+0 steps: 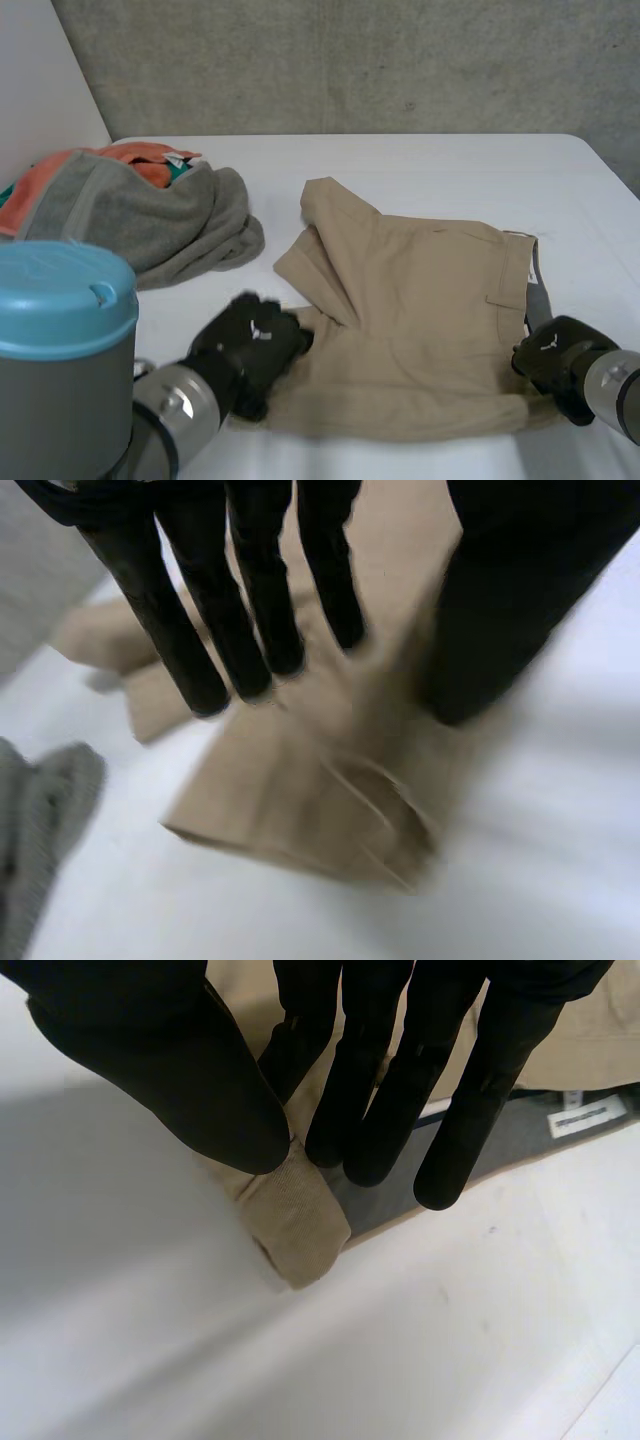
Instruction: Fold the laundry.
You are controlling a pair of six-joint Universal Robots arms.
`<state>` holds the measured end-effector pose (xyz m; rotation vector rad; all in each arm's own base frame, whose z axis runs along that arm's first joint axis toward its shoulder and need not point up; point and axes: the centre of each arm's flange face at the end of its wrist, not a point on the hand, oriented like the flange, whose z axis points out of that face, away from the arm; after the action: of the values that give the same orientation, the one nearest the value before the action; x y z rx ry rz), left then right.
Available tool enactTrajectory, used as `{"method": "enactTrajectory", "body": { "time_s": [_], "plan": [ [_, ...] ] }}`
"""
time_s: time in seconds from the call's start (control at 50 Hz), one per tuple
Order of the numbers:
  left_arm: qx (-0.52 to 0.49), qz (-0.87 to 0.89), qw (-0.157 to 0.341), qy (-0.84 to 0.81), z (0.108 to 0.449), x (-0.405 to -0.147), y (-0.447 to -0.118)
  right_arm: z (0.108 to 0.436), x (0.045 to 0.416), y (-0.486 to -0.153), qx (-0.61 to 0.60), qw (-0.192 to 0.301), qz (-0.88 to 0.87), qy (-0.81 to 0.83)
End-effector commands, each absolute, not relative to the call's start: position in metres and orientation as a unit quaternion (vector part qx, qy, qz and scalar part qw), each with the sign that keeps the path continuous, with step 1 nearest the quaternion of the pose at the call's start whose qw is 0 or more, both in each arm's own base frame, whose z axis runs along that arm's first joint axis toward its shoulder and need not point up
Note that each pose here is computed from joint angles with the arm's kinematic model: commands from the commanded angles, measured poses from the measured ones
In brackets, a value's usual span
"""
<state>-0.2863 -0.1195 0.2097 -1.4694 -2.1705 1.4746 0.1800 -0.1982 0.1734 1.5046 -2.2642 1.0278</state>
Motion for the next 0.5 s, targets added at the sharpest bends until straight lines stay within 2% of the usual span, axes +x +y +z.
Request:
{"method": "enactTrajectory", "body": {
  "time_s": [0.02,0.14,0.32,0.4,0.5],
  "plan": [
    [-0.433,0.57,0.056,-0.695,0.215,-0.298,-0.167,0.174,0.181,-0.208,0.494,0.12,0.376,-0.775],
    [-0.393,0.606,0.043,-0.69,0.21,-0.296,-0.217,0.172,0.179,-0.217,0.481,0.133,0.405,-0.767],
    [-0.423,0.581,0.111,-0.687,0.16,-0.311,-0.283,0.172,0.18,-0.221,0.45,0.121,0.421,-0.778],
    [-0.436,0.576,0.135,-0.678,0.147,-0.319,-0.294,0.171,0.181,-0.22,0.448,0.114,0.421,-0.781],
    [-0.439,0.584,0.139,-0.668,0.136,-0.328,-0.306,0.169,0.182,-0.219,0.446,0.106,0.425,-0.78]
  ]
}}
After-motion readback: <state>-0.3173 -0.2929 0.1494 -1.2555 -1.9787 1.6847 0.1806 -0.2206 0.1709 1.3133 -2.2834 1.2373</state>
